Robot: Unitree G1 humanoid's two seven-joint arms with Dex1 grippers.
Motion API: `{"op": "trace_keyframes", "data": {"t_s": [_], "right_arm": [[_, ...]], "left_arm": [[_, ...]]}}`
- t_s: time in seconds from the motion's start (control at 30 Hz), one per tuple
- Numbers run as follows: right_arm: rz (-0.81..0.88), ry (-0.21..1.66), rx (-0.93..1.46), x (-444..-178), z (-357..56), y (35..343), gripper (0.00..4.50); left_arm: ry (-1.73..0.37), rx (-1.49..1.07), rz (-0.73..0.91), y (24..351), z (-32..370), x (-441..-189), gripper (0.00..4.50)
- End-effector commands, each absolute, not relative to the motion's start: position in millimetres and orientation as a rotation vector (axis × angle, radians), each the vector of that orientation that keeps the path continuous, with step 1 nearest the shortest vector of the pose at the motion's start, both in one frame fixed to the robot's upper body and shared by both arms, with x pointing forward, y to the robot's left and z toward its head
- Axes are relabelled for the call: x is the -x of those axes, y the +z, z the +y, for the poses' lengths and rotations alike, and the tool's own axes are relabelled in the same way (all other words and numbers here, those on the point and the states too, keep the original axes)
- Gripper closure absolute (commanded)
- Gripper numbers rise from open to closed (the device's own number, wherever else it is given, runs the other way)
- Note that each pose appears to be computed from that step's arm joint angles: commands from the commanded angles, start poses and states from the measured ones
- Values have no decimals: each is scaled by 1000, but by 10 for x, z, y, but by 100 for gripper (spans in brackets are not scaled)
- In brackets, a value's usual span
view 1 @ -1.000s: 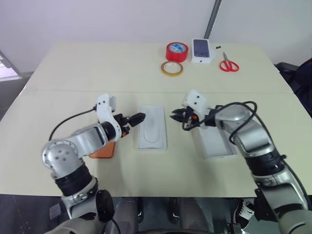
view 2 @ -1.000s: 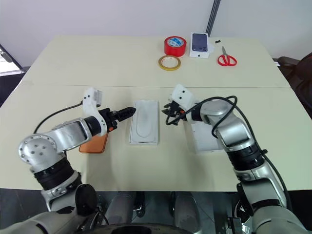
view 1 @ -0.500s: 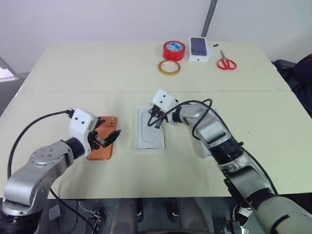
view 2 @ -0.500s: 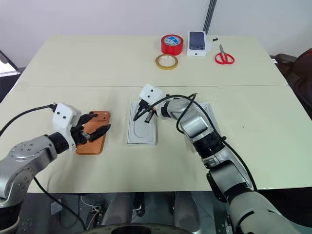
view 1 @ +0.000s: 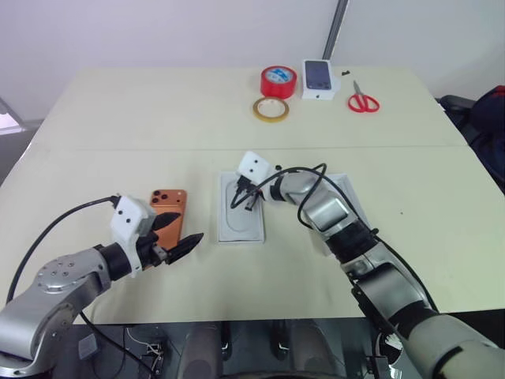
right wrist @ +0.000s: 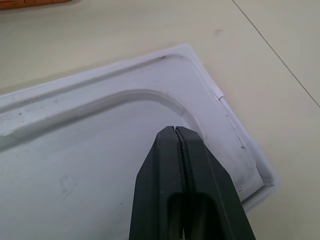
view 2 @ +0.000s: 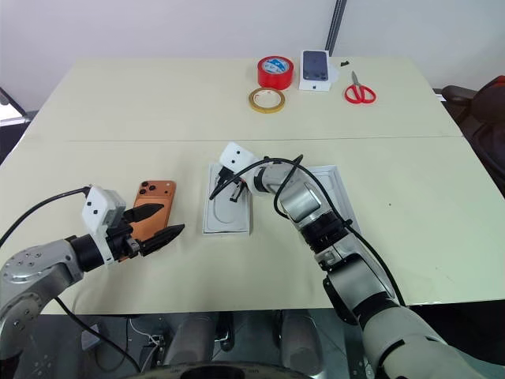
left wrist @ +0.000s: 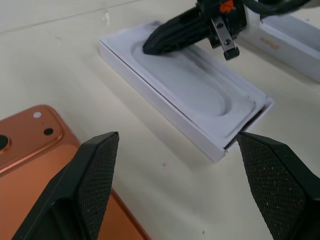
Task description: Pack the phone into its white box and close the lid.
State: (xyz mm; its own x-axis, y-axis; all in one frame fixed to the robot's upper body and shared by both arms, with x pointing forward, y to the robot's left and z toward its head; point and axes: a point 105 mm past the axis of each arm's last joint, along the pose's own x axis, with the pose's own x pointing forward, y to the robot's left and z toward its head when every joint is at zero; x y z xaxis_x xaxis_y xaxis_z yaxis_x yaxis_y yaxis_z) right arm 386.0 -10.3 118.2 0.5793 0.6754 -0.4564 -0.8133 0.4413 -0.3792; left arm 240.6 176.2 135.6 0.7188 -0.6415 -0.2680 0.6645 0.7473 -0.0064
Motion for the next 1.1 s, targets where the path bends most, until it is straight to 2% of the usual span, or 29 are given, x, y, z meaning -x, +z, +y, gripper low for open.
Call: {"op": "trace_keyframes", "data": {"t_s": [0.03,0.3,0.6,1.1], "right_arm": [[219,979,648,-3804,-64,1280,447],[239,1053,695,-3667,-83,1209,447],[134,1070,633,-3648,84,1463,447],[161,998,640,-3814,226,1313,447]], "left_arm": [[-732,-128,210,1468,1748,-2388,54],[-719,-128,202,1471,1759,-2409,54],[-687,-129,204,1467,1831,-2404,54],[-697,-118,198,1489,1813,-2334,54]]}}
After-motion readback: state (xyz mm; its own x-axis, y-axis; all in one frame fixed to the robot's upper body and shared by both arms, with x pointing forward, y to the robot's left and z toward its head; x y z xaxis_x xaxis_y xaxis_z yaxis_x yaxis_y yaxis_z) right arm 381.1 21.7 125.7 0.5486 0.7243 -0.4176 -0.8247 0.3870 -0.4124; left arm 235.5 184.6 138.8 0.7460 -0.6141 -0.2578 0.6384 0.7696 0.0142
